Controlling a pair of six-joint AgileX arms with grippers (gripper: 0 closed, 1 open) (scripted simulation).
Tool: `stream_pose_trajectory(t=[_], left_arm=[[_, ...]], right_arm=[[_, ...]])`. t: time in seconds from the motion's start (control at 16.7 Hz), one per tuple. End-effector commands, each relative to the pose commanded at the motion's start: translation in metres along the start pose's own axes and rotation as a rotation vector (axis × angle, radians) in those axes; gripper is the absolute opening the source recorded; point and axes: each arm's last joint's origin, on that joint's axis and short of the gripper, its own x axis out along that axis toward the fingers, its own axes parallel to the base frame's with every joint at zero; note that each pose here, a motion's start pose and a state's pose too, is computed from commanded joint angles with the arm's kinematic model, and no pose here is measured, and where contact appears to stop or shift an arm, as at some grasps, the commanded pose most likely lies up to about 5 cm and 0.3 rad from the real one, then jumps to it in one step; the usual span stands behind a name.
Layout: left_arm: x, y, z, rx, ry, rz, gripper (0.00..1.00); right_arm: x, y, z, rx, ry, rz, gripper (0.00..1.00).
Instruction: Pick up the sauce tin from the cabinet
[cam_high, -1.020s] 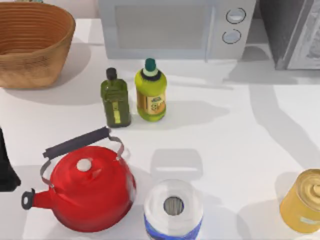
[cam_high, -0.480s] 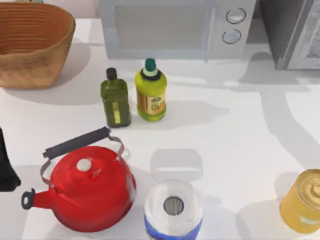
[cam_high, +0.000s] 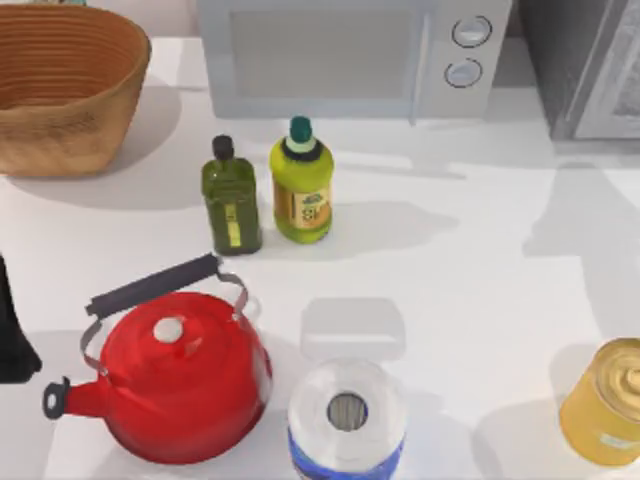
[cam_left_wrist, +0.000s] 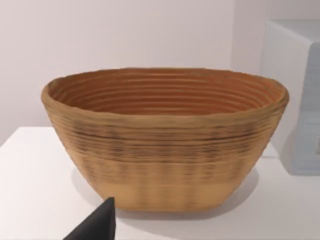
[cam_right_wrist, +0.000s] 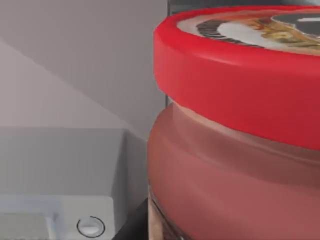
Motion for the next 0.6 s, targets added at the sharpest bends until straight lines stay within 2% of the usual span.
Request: stream_pose_trajectory(t=[0.36,0.6], left_arm=[[0.000,0.000,0.000,0.000,0.000,0.000,1.00],[0.000,0.000,0.000,0.000,0.000,0.000,1.00]], right_arm=[[-0.008,-0.023,-0.159,0.001,0.047,0.001,0.00],[-0.010,-0.031,-0.225,0.012,-0.002,0.001,0.00]])
